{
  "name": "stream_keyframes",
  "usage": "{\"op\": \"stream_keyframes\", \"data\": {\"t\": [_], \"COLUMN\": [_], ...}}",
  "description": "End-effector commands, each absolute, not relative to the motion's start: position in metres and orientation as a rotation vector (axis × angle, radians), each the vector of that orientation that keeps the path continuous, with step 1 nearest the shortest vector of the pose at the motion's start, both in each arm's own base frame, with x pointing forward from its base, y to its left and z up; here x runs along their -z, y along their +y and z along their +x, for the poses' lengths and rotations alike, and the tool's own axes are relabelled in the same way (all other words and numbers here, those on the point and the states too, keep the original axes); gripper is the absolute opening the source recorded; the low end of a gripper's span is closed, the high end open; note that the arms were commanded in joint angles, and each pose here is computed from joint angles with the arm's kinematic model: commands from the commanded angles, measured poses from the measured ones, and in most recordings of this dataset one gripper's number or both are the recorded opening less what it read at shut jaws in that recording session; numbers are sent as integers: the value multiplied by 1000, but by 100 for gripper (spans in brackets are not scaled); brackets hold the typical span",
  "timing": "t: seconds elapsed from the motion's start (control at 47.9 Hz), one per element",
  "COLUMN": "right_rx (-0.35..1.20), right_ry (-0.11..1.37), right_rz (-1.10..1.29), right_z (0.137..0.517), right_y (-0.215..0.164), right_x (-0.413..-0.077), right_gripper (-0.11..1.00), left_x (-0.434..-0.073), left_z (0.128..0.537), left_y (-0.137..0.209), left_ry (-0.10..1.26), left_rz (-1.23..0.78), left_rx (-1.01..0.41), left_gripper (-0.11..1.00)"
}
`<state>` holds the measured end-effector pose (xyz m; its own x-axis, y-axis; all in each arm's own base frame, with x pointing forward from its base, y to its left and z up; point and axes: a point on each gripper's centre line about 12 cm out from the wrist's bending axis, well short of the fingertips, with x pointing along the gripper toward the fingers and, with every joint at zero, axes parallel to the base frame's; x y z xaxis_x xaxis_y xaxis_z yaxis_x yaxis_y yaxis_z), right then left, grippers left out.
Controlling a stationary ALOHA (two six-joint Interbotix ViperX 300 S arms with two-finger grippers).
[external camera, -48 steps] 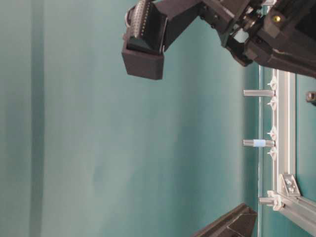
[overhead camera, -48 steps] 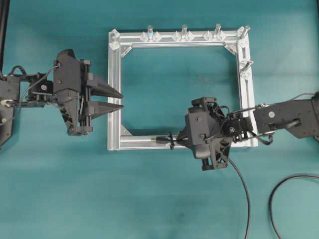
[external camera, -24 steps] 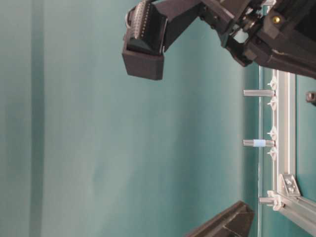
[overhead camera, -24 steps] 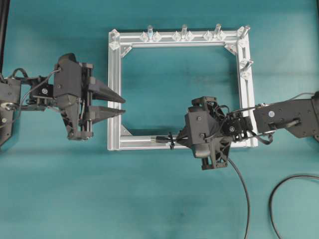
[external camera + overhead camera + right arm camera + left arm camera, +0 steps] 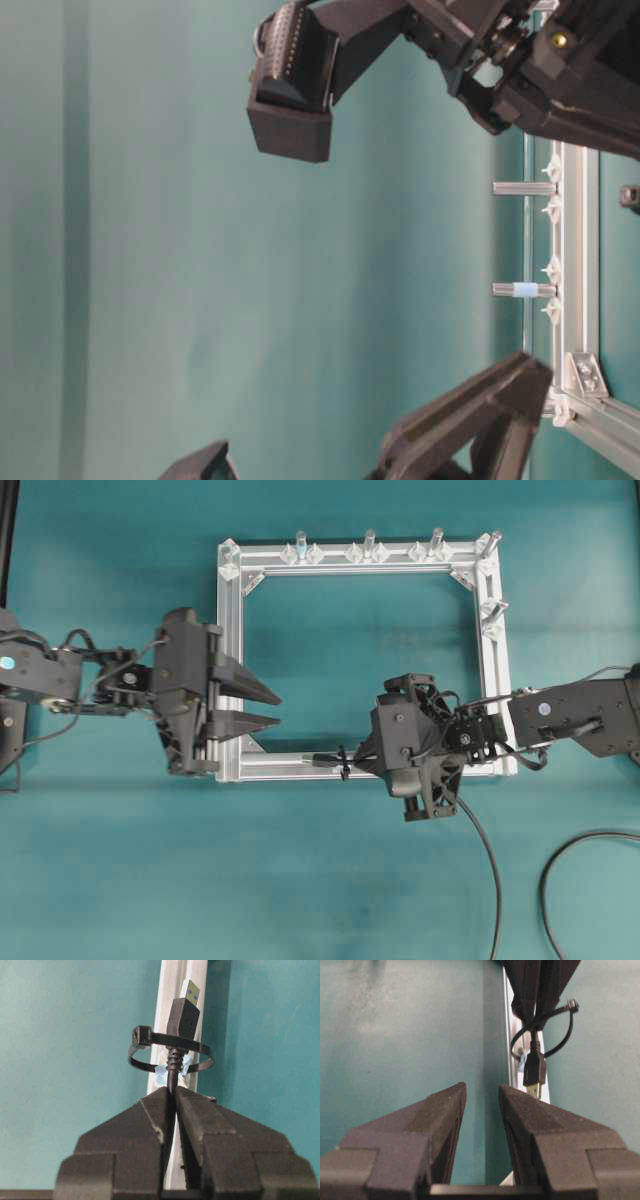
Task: Insert the wire through the string loop located in the center.
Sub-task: 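Move the left gripper to the loop and grasp the protruding USB plug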
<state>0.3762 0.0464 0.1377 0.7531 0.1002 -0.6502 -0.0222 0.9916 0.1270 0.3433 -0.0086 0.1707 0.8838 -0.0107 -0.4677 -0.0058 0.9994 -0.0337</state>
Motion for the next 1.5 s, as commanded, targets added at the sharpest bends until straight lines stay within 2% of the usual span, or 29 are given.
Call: {"op": "stream_keyframes", "data": {"t": [0.0,0.292,0.794,0.898,1.086,1.149,1.483], "right_rx": [-69,-70,-69,-70,-70,-70,-69], "right_ry": [673,673,673,671,670,670,673], "right_rz": [119,117,119,119,119,119,119], "right_z": [383,383,383,383,384,384,383], "right_y": [46,46,46,46,46,46,46], "right_x": [-150,-150,-150,-150,-151,-151,-150], "right_gripper": [10,10,10,10,10,10,10], "left_x": [-181,-168,-162,-163,-163,-163,-151], "left_z": [357,374,374,377,382,383,387], "left_y": [-12,-20,-28,-31,-39,-41,-48], "left_ry": [452,481,534,537,558,566,638], "left_rz": [-32,-28,-20,-19,-13,-12,-37], "left_rx": [13,30,53,59,78,85,88], "left_gripper": [35,38,41,49,76,82,82]}}
